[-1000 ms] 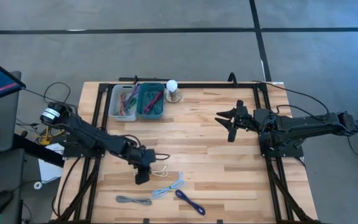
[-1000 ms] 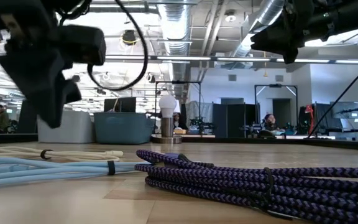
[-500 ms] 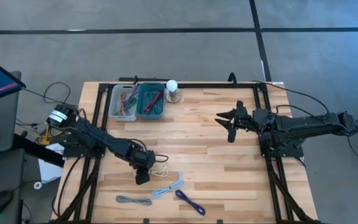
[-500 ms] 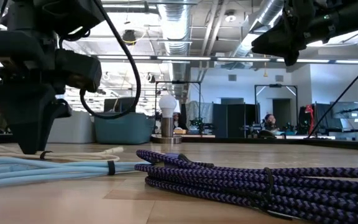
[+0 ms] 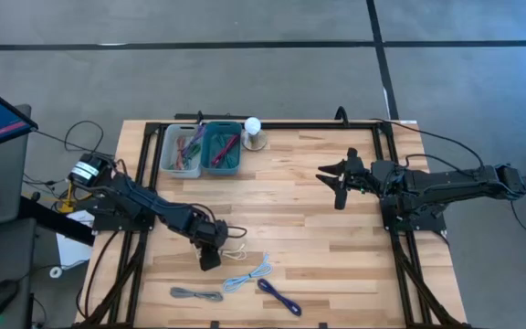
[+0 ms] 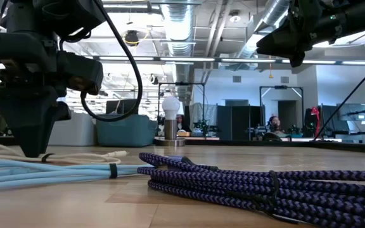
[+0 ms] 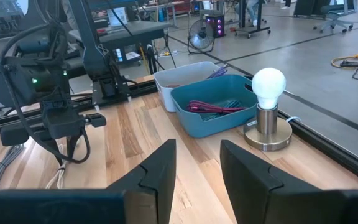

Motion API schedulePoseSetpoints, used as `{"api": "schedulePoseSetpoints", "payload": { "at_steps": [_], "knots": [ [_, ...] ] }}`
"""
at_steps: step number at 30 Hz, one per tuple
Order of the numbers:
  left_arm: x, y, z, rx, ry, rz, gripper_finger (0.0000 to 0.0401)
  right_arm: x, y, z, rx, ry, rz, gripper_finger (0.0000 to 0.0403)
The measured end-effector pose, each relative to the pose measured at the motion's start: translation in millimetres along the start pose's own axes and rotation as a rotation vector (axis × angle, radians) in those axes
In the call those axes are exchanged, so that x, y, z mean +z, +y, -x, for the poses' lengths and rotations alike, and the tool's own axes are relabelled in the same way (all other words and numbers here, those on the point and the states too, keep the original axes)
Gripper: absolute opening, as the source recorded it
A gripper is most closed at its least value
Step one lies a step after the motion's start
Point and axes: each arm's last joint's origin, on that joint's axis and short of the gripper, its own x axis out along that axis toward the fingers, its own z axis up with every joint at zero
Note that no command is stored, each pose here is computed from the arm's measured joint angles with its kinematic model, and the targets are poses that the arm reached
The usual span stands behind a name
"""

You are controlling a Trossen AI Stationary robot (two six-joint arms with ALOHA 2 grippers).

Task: Pick & Place USB Port
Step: Put the white charger cable into the gray bin

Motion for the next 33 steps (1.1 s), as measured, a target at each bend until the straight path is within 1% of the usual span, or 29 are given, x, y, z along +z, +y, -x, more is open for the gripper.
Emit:
{"api": "schedulePoseSetpoints", "payload": {
  "at_steps": [3, 7, 11, 13, 15, 17, 19, 21, 27, 29, 33],
  "knots": [
    [-4.0, 3.5, -2.8, 0.007, 0.003, 0.007, 0.0056, 0.0, 0.0, 0.0, 0.0, 0.0, 0.0, 0.0118],
    [-8.2, 7.4, -5.0, 0.016, 0.011, 0.009, 0.0016, 0.0, 0.0, 0.0, 0.0, 0.0, 0.0, 0.0118],
    [-8.4, 7.5, -5.3, 0.027, -0.006, 0.003, 0.001, -0.1, 0.0, 0.0, 0.0, 0.001, 0.0, 0.0118],
    [-7.9, 7.2, -3.6, 0.03, -0.033, -0.022, 0.0008, -0.1, -0.1, 0.0, -0.001, 0.001, 0.0, 0.0118],
    [-6.3, 6.0, 2.3, 0.023, -0.082, -0.039, 0.0006, -0.2, -0.1, 0.0, -0.001, 0.002, 0.001, 0.0118],
    [-4.5, 6.9, 9.7, 0.061, -0.145, -0.041, 0.0005, -0.4, -0.1, 0.0, -0.001, 0.004, 0.002, 0.0118],
    [-2.3, 7.8, 21.6, 0.097, -0.226, -0.034, 0.0004, -0.7, -0.2, 0.0, -0.002, 0.007, 0.004, 0.0118],
    [-0.2, 5.1, 33.2, 0.083, -0.291, -0.036, 0.0003, -1.8, -0.5, 0.0, -0.004, 0.018, 0.008, 0.0118],
    [2.5, 6.6, 65.8, 0.148, -0.481, -0.086, 0.0003, -2.7, -0.7, 0.1, -0.006, 0.026, 0.01, 0.0118],
    [1.2, 9.7, 75.2, 0.191, -0.521, -0.095, 0.0003, -3.1, -0.7, 0.1, -0.007, 0.031, 0.011, 0.0118],
    [0.2, 18.2, 92.9, 0.316, -0.617, -0.107, 0.0003, -3.3, -0.8, 0.1, -0.007, 0.032, 0.01, 0.0118]
  ]
}}
